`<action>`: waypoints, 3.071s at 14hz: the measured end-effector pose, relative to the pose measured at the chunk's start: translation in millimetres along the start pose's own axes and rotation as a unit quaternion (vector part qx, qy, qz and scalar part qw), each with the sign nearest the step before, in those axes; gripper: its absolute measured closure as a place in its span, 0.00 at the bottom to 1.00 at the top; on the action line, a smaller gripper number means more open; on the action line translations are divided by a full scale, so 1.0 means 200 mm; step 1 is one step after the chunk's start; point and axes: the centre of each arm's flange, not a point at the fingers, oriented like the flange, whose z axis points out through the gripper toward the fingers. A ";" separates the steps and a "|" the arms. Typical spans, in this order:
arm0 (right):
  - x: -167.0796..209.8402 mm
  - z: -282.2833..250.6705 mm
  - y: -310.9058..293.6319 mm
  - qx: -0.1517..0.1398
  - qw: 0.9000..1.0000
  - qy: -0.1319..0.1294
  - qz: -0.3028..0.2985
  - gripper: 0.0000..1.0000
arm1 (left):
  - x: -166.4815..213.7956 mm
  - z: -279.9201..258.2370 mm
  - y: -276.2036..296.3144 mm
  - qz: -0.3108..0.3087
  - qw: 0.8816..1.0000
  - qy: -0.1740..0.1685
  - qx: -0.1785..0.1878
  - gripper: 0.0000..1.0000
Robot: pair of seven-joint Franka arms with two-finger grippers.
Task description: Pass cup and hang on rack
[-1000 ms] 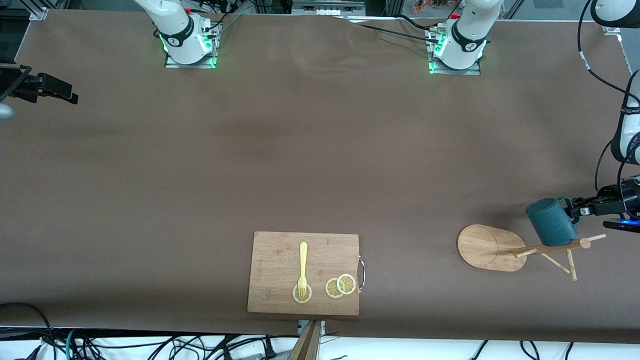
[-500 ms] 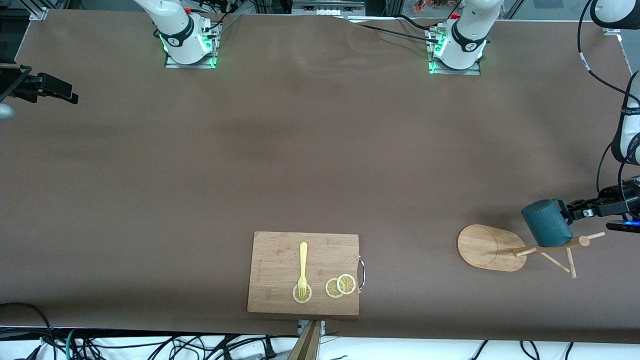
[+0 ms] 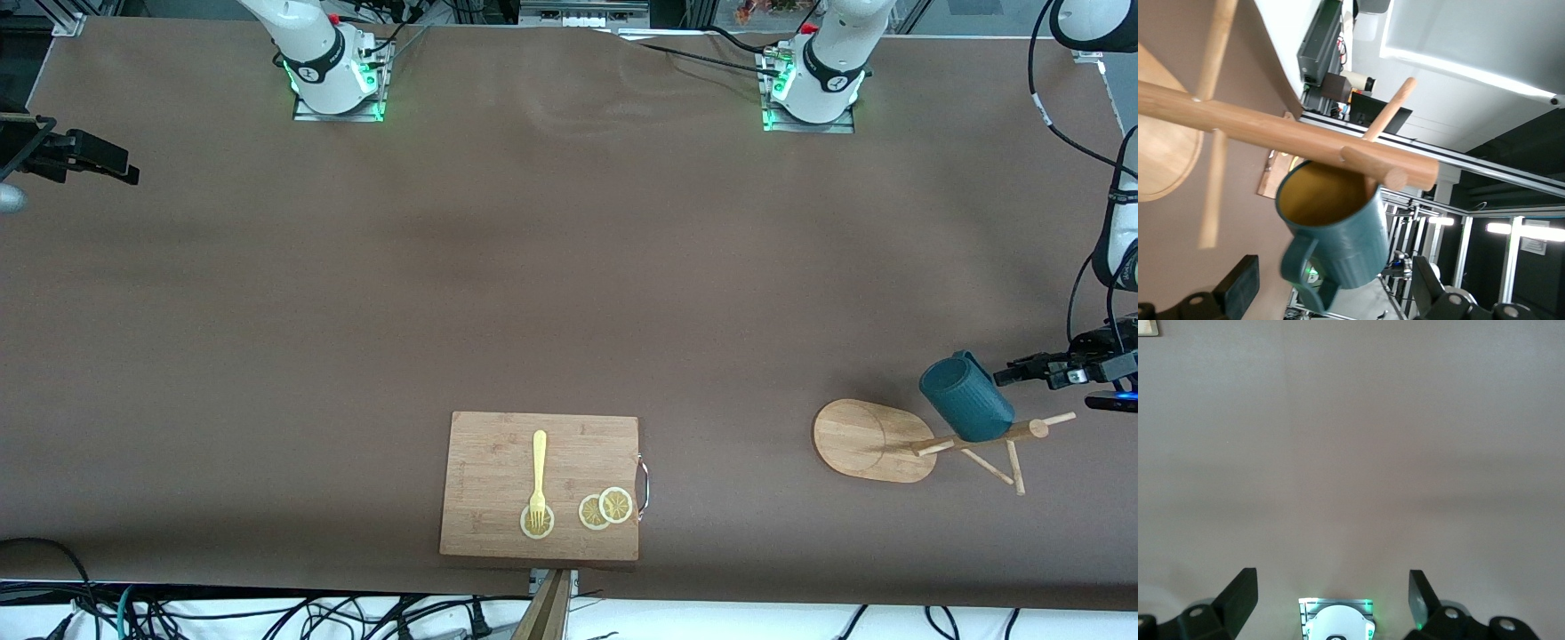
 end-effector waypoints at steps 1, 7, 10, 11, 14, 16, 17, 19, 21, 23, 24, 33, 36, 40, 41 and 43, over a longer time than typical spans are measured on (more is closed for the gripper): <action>0.00 0.00 0.00 0.000 1.000 0.000 0.000 0.00 | -0.01 -0.02 -0.01 0.001 1.000 -0.003 0.010 0.00; 0.00 0.00 0.00 0.000 1.000 0.000 0.000 0.00 | -0.08 -0.19 0.08 0.079 0.992 -0.038 0.085 0.00; 0.00 0.00 0.00 0.000 1.000 0.000 0.000 0.00 | -0.14 -0.25 0.35 0.121 0.979 -0.071 0.148 0.00; 0.00 0.00 0.00 0.000 1.000 0.000 0.000 0.00 | -0.18 -0.26 0.45 0.131 0.973 -0.081 0.170 0.00; 0.00 0.00 0.00 0.000 1.000 0.000 0.000 0.00 | -0.33 -0.29 0.76 0.155 0.952 -0.106 0.243 0.00; 0.00 0.00 0.00 0.000 1.000 0.000 -0.001 0.00 | -0.46 -0.28 0.97 0.169 0.934 -0.119 0.290 0.00; 0.00 0.00 0.00 0.000 1.000 0.000 -0.001 0.00 | -0.52 -0.27 1.08 0.176 0.926 -0.123 0.312 0.00; 0.00 0.00 0.00 0.000 1.000 0.000 -0.001 0.00 | -0.61 -0.22 1.23 0.189 0.907 -0.129 0.352 0.00; 0.00 0.00 0.00 0.000 1.000 0.000 -0.001 0.00 | -0.69 -0.11 1.37 0.201 0.881 -0.142 0.404 0.00; 0.00 0.00 0.00 0.000 1.000 0.000 -0.001 0.00 | -0.77 0.02 1.50 0.217 0.853 -0.155 0.449 0.00; 0.00 0.00 0.00 0.000 1.000 0.000 -0.001 0.00 | -0.80 0.08 1.56 0.223 0.840 -0.160 0.468 0.00; 0.00 0.00 0.00 0.000 1.000 0.001 -0.001 0.00 | -1.12 0.85 1.89 0.244 0.713 -0.182 0.632 0.00; 0.00 0.00 0.00 0.000 1.000 0.001 -0.001 0.00 | -1.26 1.14 1.89 0.232 0.697 -0.148 0.662 0.00; 0.00 0.00 0.00 0.000 1.000 0.001 -0.001 0.00 | -1.40 1.24 1.81 0.223 0.685 -0.098 0.686 0.00; 0.00 0.00 0.00 0.000 1.000 0.001 -0.001 0.00 | -1.41 1.20 1.79 0.224 0.686 -0.087 0.686 0.00; 0.00 0.00 0.00 0.000 1.000 0.001 -0.001 0.00 | -1.41 1.11 1.74 0.227 0.692 -0.061 0.683 0.00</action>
